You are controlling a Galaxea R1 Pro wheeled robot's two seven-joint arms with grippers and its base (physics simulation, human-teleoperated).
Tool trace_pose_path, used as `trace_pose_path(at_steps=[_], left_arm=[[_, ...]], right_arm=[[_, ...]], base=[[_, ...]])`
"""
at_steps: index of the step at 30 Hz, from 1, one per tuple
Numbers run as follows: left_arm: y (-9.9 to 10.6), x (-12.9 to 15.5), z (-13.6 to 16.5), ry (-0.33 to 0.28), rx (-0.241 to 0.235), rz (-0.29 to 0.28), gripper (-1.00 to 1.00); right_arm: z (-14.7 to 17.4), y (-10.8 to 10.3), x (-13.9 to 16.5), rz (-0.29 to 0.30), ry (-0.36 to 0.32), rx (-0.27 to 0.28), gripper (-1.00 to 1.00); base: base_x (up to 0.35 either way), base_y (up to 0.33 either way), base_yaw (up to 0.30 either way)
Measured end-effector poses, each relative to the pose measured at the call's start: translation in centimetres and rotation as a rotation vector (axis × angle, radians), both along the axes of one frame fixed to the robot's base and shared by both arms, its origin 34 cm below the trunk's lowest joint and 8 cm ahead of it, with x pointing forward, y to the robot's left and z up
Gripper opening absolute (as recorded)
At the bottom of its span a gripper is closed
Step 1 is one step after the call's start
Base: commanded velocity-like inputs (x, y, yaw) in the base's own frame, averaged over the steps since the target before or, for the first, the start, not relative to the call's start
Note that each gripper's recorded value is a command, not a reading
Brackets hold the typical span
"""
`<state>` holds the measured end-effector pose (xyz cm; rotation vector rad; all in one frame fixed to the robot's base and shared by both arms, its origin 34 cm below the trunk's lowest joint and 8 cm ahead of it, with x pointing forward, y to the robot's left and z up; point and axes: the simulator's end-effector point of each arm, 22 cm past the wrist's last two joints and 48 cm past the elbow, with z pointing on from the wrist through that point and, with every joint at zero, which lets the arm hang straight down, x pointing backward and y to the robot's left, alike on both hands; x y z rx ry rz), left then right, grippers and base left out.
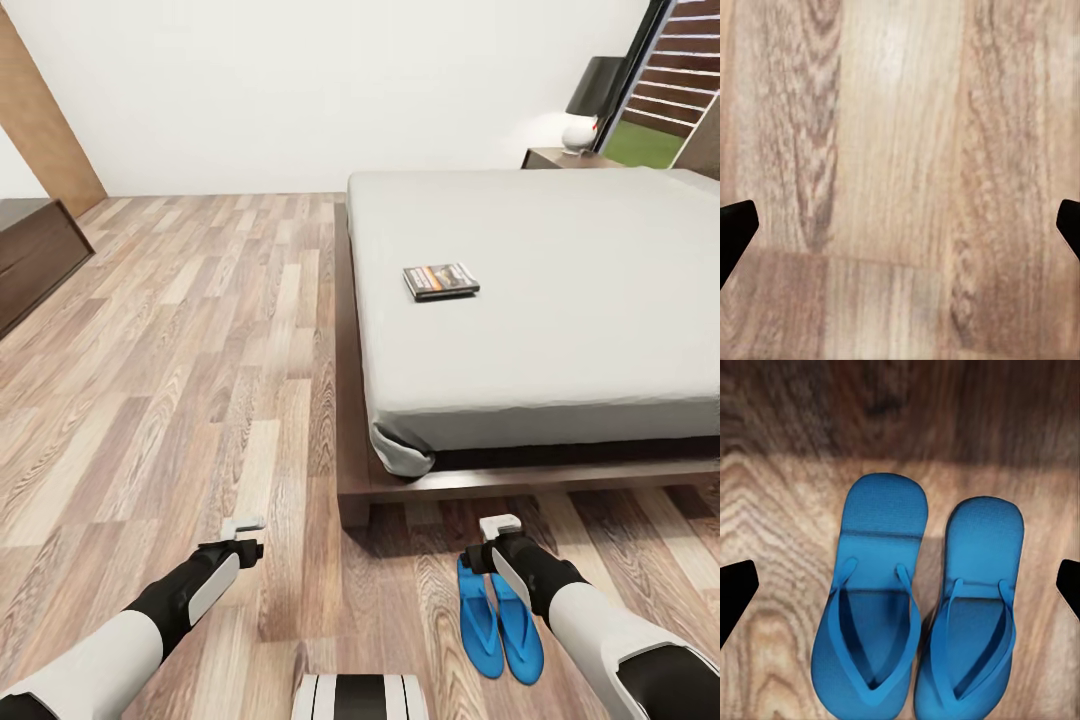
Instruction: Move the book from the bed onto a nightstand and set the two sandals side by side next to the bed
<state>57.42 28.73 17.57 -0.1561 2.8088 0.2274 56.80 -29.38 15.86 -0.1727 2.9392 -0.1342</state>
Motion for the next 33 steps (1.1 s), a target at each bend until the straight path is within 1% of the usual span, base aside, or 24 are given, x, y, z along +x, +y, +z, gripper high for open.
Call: trace_pose_path(at_steps=[33], left_arm=[[-0.07, 0.02, 0.01, -0.001, 0.001, -0.004, 1.00]], right_arm=[[0.01, 0.00, 0.03, -0.001, -0.001, 0.001, 1.00]], base=[[0.000, 0.000, 0.000]])
